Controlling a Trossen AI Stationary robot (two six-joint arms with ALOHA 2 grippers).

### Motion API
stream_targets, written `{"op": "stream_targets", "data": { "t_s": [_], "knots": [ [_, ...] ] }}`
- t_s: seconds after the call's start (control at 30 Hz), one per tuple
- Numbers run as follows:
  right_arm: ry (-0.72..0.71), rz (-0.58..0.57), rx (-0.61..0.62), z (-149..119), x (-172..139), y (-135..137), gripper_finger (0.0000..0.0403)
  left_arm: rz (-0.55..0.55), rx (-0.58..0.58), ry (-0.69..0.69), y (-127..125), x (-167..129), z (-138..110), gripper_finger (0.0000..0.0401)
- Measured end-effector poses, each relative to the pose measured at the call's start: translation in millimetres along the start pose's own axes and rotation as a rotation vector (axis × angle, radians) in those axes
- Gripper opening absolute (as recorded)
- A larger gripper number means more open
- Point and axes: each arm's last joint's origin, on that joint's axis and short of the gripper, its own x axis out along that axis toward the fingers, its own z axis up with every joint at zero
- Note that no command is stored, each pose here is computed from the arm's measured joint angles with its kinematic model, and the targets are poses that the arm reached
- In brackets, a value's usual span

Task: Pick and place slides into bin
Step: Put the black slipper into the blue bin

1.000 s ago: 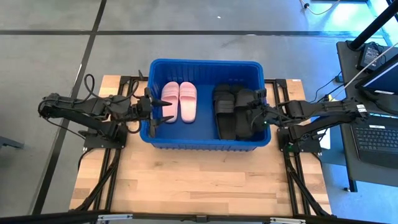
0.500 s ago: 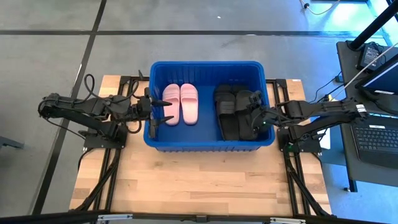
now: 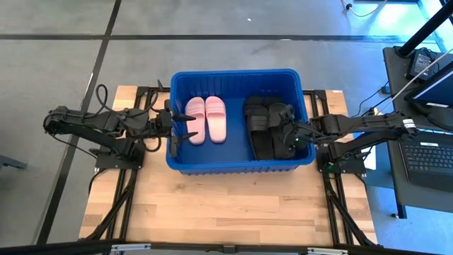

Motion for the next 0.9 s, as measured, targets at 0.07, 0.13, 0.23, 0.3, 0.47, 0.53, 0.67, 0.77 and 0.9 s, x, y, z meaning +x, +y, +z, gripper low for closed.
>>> {"op": "stream_targets", "data": {
  "t_s": [0.07, 0.13, 0.23, 0.3, 0.47, 0.53, 0.67, 0.77, 0.9],
  "knots": [
    [0.005, 0.005, -0.012, 1.0, 1.4, 0.5, 0.0016, 0.0, 0.0, 0.0, 0.0, -0.1, 0.0, 0.0234],
    [0.009, 0.009, -0.018, 1.5, 2.2, 0.8, 0.0016, 0.0, 0.002, 0.002, 0.0, 0.0, -0.2, 0.0234],
    [0.005, 0.002, -0.009, 2.0, 2.3, 0.3, 0.0017, 0.0, 0.004, 0.002, 0.0, -0.1, -0.2, 0.0234],
    [0.004, 0.001, -0.008, 2.2, 2.4, 0.2, 0.002, 0.0, 0.004, 0.002, 0.0, 0.0, -0.2, 0.0234],
    [0.004, -0.001, -0.003, 2.3, 2.4, 0.0, 0.0036, 0.0, 0.003, 0.002, 0.0, -0.1, -0.2, 0.0234],
    [0.004, -0.001, -0.002, 2.3, 2.4, 0.0, 0.0039, 0.0, 0.003, 0.002, 0.0, -0.1, -0.2, 0.0234],
    [0.005, 0.0, 0.004, 2.1, 2.4, 0.2, 0.0041, 0.0, 0.003, 0.003, 0.0, 0.0, -0.3, 0.0234],
    [0.007, 0.002, 0.013, 1.9, 2.4, 0.5, 0.0041, 0.0, 0.005, 0.008, 0.0, -0.1, -0.8, 0.0234],
    [0.007, 0.003, 0.015, 1.8, 2.4, 0.5, 0.0042, 0.0, 0.009, 0.016, 0.0, -0.1, -1.7, 0.0234]
  ]
}}
